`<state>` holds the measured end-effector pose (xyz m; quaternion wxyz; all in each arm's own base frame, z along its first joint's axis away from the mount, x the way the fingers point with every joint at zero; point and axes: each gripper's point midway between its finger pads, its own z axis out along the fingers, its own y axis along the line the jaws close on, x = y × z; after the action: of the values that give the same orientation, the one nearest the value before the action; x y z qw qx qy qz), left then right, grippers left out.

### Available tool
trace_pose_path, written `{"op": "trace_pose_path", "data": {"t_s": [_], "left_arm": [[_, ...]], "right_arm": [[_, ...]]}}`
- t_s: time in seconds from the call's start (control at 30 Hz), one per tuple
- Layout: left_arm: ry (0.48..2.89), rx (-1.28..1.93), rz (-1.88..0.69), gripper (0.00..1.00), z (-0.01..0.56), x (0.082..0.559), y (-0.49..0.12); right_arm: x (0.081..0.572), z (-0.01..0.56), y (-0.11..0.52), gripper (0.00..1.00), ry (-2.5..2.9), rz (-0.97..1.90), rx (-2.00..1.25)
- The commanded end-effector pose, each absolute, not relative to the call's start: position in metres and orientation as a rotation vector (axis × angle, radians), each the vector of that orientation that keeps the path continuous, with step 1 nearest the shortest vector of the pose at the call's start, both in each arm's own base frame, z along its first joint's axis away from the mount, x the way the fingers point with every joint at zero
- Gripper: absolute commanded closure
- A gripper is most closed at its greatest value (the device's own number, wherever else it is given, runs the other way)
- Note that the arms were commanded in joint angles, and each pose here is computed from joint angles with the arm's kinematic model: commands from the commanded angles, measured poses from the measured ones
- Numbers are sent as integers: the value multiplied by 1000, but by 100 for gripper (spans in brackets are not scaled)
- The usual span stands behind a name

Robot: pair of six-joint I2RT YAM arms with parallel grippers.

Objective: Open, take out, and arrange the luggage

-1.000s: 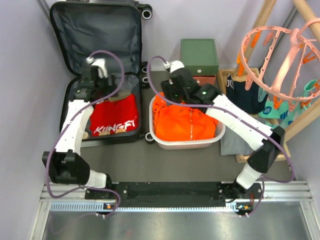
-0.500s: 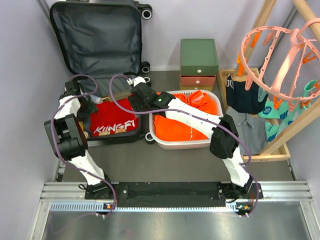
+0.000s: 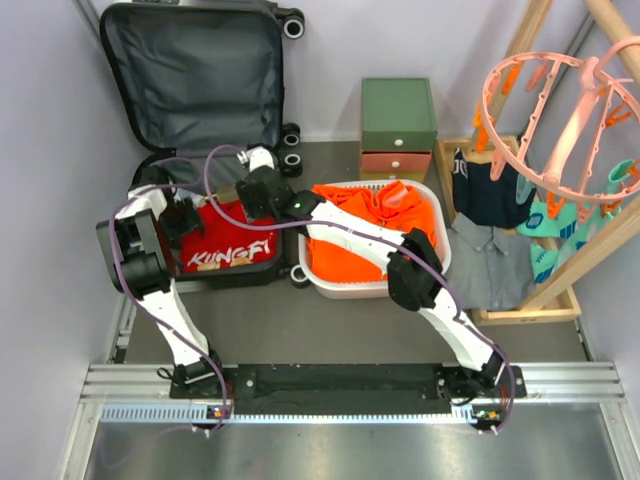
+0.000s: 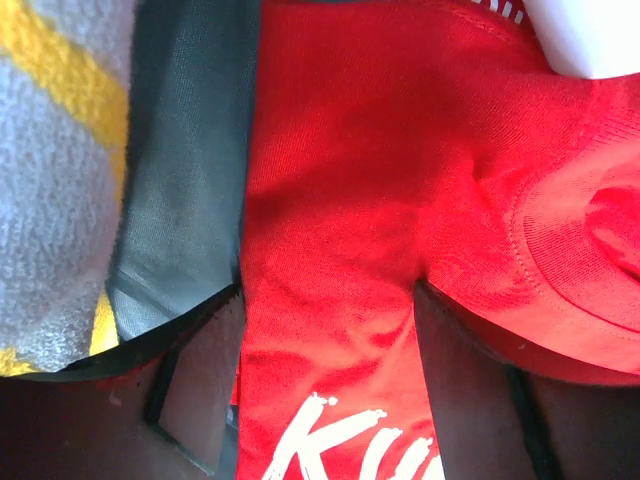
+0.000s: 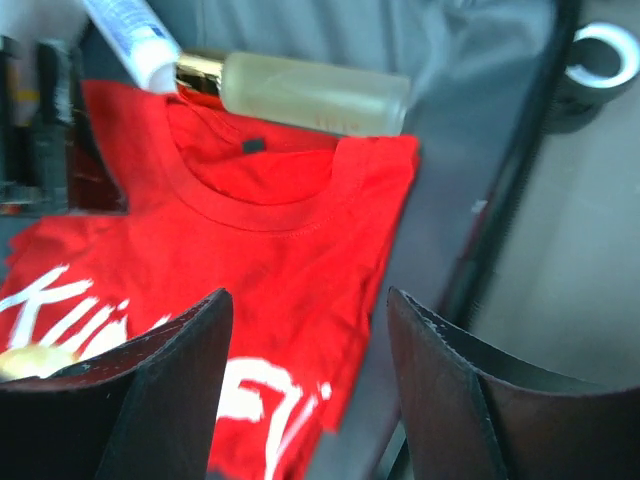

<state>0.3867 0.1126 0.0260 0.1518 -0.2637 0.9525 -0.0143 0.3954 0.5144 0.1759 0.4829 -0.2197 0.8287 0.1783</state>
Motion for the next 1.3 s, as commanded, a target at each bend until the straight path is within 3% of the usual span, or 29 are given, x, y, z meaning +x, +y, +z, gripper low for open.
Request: {"op": "trace_pose_path", "data": {"t_s": [0.0,0.1,0.13,0.2,0.27,0.6,1.13,1.23,1.27], "left_arm": [[2805,-752,-87,30,4,382,109],[2800,-716,-215,47,8,387,94],[2795,-704,-260,60,10,388,89],[2794,-682,-366,74,18,386,76],[2787,-655,-393,100,28,384,72],[2725,-512,-152,100,70,360,114],[2801,-400,-192,100,61,330,102],[2790,-395,-143,100,64,332,110],[2781,-400,-128,100,66,333,113]], "right_arm": [[404,166,539,38,1984,472,-485],[408,152,537,38,1997,441,-474],[410,145,537,38,2007,423,-465],[415,136,533,38,2018,379,-436],[415,123,533,38,2048,345,-414],[385,83,530,37,2088,156,-543],[330,-28,519,41,2362,108,-797],[328,-20,539,63,2311,217,-866],[330,-7,545,79,2286,251,-853]]}}
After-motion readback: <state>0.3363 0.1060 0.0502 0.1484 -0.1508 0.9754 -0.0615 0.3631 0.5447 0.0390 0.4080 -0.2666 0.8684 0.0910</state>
